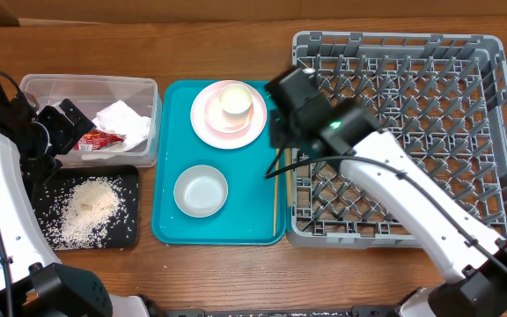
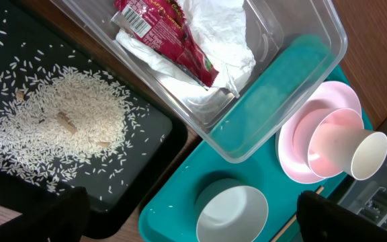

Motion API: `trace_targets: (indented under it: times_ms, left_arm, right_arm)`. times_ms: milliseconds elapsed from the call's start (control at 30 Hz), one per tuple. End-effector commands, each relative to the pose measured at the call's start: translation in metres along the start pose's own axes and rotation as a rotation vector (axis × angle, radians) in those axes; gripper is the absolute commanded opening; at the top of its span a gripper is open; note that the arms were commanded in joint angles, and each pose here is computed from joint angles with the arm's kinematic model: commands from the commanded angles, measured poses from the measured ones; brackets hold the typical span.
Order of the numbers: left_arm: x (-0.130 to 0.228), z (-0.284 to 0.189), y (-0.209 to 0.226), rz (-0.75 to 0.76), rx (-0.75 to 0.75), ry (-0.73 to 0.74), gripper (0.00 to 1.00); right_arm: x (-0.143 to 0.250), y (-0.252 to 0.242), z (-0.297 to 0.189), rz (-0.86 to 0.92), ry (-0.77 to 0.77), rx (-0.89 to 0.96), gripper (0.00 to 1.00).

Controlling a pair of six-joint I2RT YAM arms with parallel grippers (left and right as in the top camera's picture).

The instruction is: Sort waste into correct bins and load items into the dishwasher

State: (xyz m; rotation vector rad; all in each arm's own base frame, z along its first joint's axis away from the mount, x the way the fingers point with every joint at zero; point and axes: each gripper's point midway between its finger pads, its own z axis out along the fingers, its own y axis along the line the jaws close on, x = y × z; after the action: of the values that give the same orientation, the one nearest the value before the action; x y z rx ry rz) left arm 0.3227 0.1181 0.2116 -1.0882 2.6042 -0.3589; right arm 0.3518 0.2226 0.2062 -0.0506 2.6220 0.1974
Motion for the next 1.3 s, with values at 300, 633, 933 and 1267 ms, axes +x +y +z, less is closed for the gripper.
trace_targets:
  times_ms: [300, 633, 933, 1267]
  left_arm:
    - [-0.006, -0.008, -0.003, -0.005, 0.007, -0.033, 1.0]
    - [-0.006, -0.008, -0.003, -0.005, 0.007, -0.033, 1.0]
    - [-0.006, -0.008, -0.003, -0.005, 0.007, -0.033, 1.0]
    - [-0.006, -0.008, -0.003, -0.005, 0.007, -0.033, 1.0]
  right_arm:
    - [-0.006, -0.053, 0.04, 0.01, 0.05, 0.097, 0.04]
    - [0.005, -0.049, 0.082, 0.008, 0.12, 0.11, 0.04]
    - [0.0, -0.06, 0.082, 0.002, 0.09, 0.167, 0.04]
    - [0.003, -0.054, 0.084, 0.009, 0.109, 0.135, 0.23]
